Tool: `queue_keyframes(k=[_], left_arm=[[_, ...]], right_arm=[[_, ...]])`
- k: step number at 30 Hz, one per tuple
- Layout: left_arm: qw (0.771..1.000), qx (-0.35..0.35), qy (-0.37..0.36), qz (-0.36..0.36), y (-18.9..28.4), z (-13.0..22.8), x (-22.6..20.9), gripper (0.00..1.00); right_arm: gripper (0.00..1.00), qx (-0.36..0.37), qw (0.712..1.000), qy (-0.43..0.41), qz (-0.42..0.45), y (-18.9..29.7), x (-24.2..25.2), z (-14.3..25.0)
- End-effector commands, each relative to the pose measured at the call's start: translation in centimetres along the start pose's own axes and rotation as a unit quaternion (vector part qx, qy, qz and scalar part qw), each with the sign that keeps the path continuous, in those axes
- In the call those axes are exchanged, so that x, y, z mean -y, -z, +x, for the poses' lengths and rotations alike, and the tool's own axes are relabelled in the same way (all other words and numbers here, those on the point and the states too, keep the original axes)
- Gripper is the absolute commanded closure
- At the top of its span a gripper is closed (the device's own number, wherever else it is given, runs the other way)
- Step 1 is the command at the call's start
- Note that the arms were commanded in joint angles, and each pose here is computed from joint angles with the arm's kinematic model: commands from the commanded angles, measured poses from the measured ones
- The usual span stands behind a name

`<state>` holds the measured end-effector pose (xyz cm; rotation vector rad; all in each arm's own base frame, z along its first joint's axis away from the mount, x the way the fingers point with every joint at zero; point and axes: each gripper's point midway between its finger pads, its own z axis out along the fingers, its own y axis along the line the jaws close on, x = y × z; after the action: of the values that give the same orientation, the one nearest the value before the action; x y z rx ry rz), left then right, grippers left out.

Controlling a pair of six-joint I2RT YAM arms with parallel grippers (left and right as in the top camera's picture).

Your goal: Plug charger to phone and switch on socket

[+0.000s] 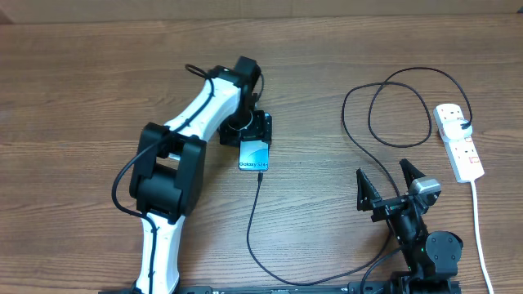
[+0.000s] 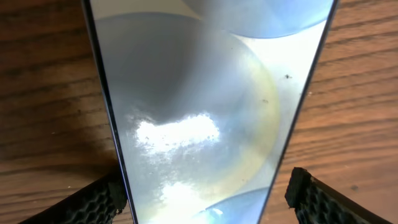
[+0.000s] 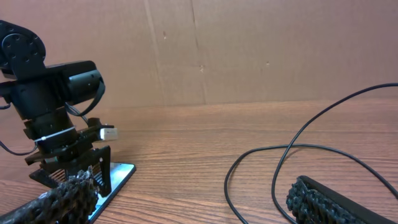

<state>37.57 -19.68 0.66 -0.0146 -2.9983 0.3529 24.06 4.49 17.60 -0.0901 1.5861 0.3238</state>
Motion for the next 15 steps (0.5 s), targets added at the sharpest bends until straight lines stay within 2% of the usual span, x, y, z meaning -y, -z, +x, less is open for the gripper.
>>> queue_keyframes(k=[1,4,5,10,15], left_arm=[[0.996,-0.08,0.009,0.036,-3.8,2.7,-0.1,0.16],[0.997,-0.076,0.011,0.024,-3.9,2.5,-0.5,0.07],[0.997,-0.075,0.013,0.02,-3.9,2.5,-0.6,0.0],[0.997,-0.067,0.041,-0.022,-3.8,2.4,-1.6,0.0],[0.993,-0.034,0.057,-0.095,-1.1,0.8,-3.1,0.0]], right_arm=[[0.0,0.002,1.0,0.001,0.003,0.0,0.1,0.1],[0.0,0.002,1.0,0.001,0.003,0.0,0.1,0.2],[0.0,0.002,1.0,0.001,0.003,0.0,0.1,0.1],[0.0,0.002,1.0,0.001,0.003,0.0,0.1,0.1],[0.0,0.002,1.0,0.001,0.003,0.0,0.1,0.1]])
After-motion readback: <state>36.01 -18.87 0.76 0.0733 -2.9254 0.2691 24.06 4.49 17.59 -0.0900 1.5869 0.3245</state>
